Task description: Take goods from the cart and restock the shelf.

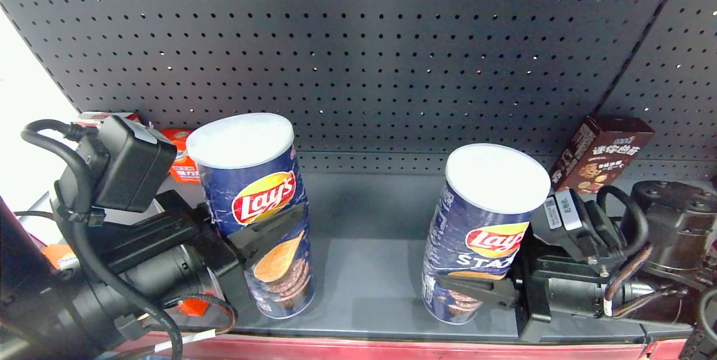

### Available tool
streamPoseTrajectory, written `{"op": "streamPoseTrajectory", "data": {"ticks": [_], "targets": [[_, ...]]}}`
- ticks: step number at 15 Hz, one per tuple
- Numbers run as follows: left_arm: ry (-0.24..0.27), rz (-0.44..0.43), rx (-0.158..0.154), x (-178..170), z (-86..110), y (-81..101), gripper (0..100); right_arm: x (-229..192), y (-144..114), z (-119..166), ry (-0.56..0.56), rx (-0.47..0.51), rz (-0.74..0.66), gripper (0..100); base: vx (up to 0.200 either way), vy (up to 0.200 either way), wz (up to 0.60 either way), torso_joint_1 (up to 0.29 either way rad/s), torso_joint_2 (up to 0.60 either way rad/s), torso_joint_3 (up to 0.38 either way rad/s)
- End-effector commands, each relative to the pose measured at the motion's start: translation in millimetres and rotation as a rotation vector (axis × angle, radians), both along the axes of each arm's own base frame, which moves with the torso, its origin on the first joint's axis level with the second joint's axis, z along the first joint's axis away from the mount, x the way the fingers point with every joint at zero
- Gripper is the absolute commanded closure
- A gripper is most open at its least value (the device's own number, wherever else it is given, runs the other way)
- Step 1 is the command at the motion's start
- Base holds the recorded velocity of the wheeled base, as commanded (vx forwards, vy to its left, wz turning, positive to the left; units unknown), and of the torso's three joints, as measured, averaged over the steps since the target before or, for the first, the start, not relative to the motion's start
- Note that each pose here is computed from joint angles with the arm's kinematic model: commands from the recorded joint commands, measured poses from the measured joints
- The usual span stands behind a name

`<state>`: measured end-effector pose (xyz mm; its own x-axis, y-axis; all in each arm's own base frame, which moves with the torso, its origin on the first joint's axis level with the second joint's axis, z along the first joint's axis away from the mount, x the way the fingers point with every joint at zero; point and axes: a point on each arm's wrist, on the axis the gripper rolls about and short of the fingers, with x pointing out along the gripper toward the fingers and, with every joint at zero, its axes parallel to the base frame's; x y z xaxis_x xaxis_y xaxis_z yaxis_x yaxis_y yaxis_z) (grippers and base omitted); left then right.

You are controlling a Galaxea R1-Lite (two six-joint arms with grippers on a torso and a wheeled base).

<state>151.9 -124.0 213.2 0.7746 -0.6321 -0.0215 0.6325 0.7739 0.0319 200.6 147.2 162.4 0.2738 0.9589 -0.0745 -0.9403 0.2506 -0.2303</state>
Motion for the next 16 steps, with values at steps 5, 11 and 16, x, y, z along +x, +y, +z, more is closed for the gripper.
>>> {"op": "streamPoseTrajectory", "data": {"ticks": [5, 11, 16], "targets": [[0.006, -0.001, 0.003, -1, -1.8, 0.3, 100, 18, 12, -25, 0.053, -0.033, -0.002, 100, 0.0, 0.0, 0.0, 0.0, 0.0, 0.0], [0.008, -0.001, 0.003, 0, -2.2, -0.2, 100, 26, 16, -33, 0.057, -0.034, -0.004, 100, 0.0, 0.0, 0.0, 0.0, 0.0, 0.0], [0.011, -0.009, 0.008, 0, -3.3, -2.2, 100, 28, 9, -34, 0.058, -0.039, -0.031, 0, 0.0, 0.0, 0.0, 0.0, 0.0, 0.0]]}}
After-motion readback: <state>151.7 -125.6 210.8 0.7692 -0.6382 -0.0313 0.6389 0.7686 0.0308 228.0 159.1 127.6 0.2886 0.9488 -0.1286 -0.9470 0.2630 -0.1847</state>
